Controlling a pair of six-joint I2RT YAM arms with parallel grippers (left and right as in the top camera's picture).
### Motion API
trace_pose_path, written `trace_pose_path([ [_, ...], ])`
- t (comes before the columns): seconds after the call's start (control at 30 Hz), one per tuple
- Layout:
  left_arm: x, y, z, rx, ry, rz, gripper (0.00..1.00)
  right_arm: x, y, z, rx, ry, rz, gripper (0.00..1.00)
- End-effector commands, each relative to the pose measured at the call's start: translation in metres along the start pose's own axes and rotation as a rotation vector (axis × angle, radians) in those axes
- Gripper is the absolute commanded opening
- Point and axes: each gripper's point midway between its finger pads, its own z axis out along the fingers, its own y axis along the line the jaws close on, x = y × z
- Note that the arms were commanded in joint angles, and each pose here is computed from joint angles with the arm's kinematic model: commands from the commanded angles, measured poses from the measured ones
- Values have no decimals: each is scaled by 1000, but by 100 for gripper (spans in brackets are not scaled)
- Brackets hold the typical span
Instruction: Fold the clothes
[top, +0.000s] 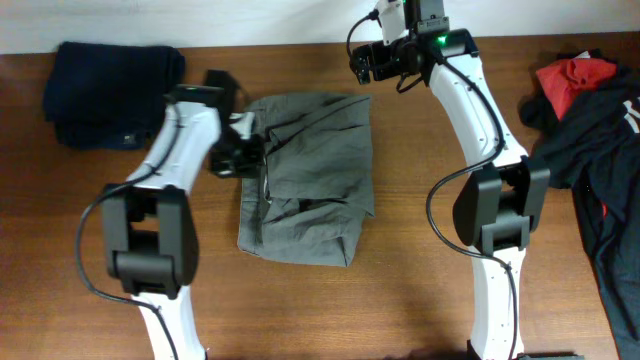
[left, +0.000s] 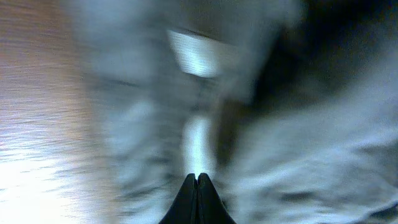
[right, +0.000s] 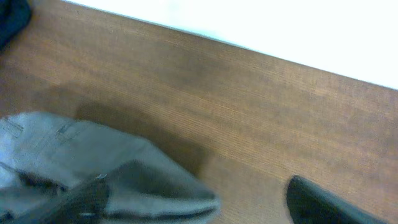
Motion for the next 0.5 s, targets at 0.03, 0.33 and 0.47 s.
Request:
trace_pose_path([
  [0.03, 16, -50, -23, -19, -56, 155, 1, 11, 5, 25, -48, 15, 69, 40],
  [0.33, 30, -93, -33, -135, -136, 314, 1, 29, 19, 50, -102, 58, 97, 34],
  [0.47, 52, -132, -26, 16, -78, 364, 1, 36, 34, 66, -136, 68, 84, 32],
])
